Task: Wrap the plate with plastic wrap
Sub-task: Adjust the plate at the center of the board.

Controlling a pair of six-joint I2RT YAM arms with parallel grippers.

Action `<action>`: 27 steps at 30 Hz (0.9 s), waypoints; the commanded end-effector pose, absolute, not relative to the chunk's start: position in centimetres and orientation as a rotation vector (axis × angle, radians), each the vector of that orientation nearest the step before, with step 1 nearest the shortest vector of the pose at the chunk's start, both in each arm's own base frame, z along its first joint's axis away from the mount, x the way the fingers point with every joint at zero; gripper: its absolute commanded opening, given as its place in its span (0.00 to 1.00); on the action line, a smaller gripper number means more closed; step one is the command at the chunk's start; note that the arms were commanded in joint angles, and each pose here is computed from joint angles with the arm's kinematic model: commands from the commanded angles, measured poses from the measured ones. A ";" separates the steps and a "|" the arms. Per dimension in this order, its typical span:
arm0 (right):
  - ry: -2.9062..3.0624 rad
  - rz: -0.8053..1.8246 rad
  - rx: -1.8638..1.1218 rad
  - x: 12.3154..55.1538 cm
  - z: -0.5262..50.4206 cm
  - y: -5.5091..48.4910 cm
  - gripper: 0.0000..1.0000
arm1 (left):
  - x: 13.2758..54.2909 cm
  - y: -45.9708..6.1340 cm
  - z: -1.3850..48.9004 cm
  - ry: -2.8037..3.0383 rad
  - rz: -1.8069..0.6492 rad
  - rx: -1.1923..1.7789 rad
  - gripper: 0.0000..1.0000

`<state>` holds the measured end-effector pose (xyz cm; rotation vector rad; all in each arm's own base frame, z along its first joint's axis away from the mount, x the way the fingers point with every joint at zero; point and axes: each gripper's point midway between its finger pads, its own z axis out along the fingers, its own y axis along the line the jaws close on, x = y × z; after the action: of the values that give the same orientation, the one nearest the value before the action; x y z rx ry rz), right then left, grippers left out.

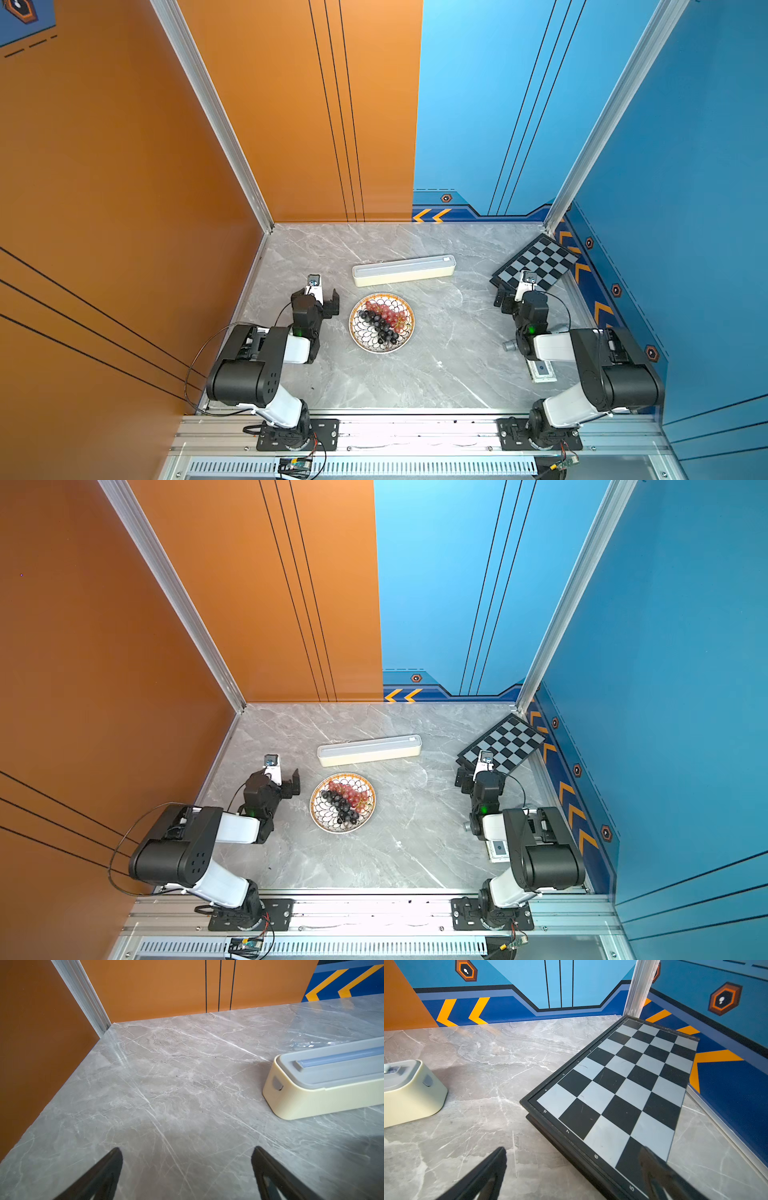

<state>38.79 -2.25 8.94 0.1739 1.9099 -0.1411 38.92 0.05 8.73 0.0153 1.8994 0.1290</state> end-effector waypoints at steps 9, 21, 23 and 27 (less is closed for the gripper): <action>1.897 -0.121 0.183 39.2 9.4 -2.4 1.00 | 39.3 0.2 9.2 1.891 0.143 -0.004 0.99; 1.890 -0.088 0.191 39.1 9.4 -2.6 1.00 | 39.2 2.2 9.3 1.892 0.197 -0.123 0.99; 1.888 -0.091 0.193 39.1 9.4 -2.7 1.00 | 39.0 1.7 9.5 1.886 0.177 -0.097 0.99; 1.815 -0.133 0.264 37.7 10.4 -3.9 1.00 | 38.1 0.1 11.4 1.836 0.223 -0.017 0.99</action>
<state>38.57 -2.87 9.14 0.1995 1.8878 -0.1099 38.75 0.62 9.87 -0.0477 1.8776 0.1788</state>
